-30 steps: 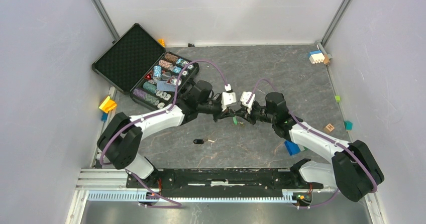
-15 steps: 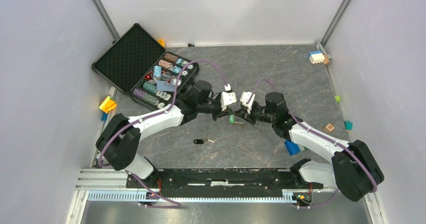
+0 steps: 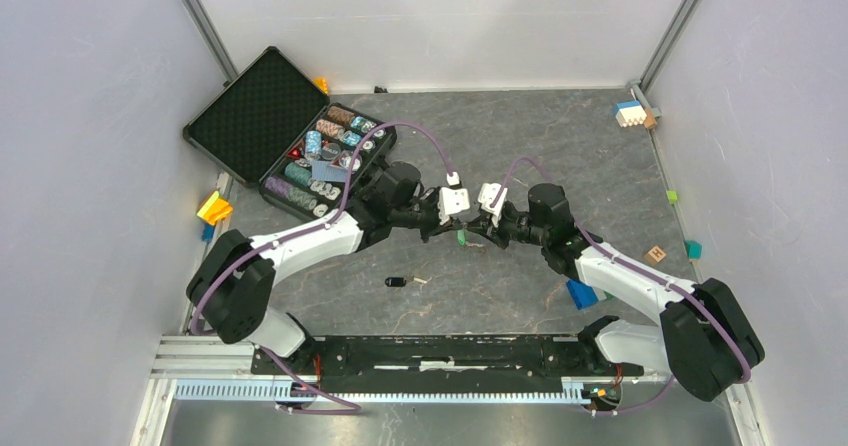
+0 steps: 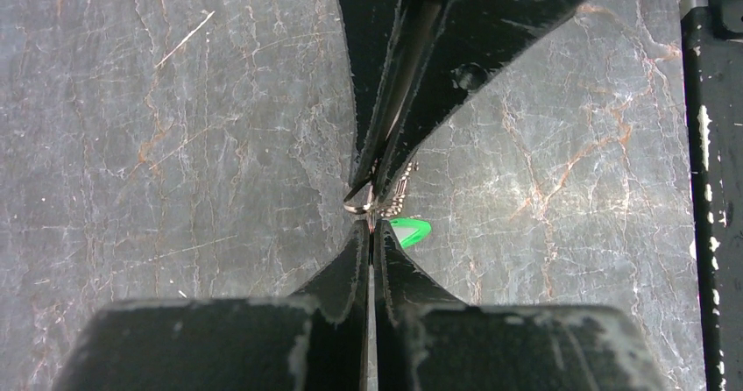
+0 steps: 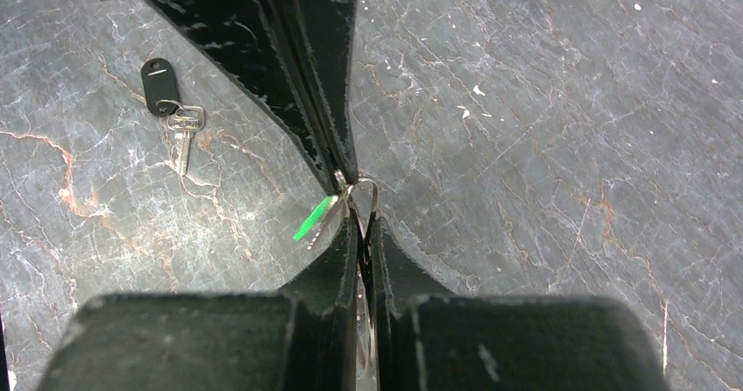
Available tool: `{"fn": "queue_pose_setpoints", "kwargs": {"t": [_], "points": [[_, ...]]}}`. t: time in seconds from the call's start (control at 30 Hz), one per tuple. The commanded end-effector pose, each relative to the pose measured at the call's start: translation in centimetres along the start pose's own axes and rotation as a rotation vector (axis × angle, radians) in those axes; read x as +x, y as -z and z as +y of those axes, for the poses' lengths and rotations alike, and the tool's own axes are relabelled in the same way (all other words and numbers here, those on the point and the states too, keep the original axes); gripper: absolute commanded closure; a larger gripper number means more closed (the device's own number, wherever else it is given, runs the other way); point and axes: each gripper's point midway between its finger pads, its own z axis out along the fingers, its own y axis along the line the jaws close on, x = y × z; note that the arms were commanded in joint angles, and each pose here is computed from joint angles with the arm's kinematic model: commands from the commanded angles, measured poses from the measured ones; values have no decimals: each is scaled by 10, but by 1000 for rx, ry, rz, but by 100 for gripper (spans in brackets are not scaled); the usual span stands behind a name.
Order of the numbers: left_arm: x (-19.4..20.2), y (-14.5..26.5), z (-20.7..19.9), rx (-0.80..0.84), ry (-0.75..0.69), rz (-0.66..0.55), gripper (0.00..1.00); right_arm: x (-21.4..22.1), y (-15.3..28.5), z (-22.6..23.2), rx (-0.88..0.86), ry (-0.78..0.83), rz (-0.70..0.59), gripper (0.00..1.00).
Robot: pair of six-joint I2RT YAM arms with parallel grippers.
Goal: Put the keys on the keyring
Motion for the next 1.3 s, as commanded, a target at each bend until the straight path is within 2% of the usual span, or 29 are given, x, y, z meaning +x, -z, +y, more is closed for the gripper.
{"fn": "queue_pose_setpoints", "kwargs": {"t": [0.0, 0.3, 0.6, 1.27], "points": [[-20, 12, 3, -31, -108, -47, 98, -11, -2, -4, 3, 17, -29, 100], [-24, 14, 0, -21, -144, -36, 98, -10, -4, -2, -11, 10, -25, 100], [-20, -2, -10, 36, -134, -28, 98, -10, -4, 1, -27, 11, -30, 100], [-25, -2, 6, -132, -162, -24, 98, -9, -5, 0, -26, 3, -21, 100]]}}
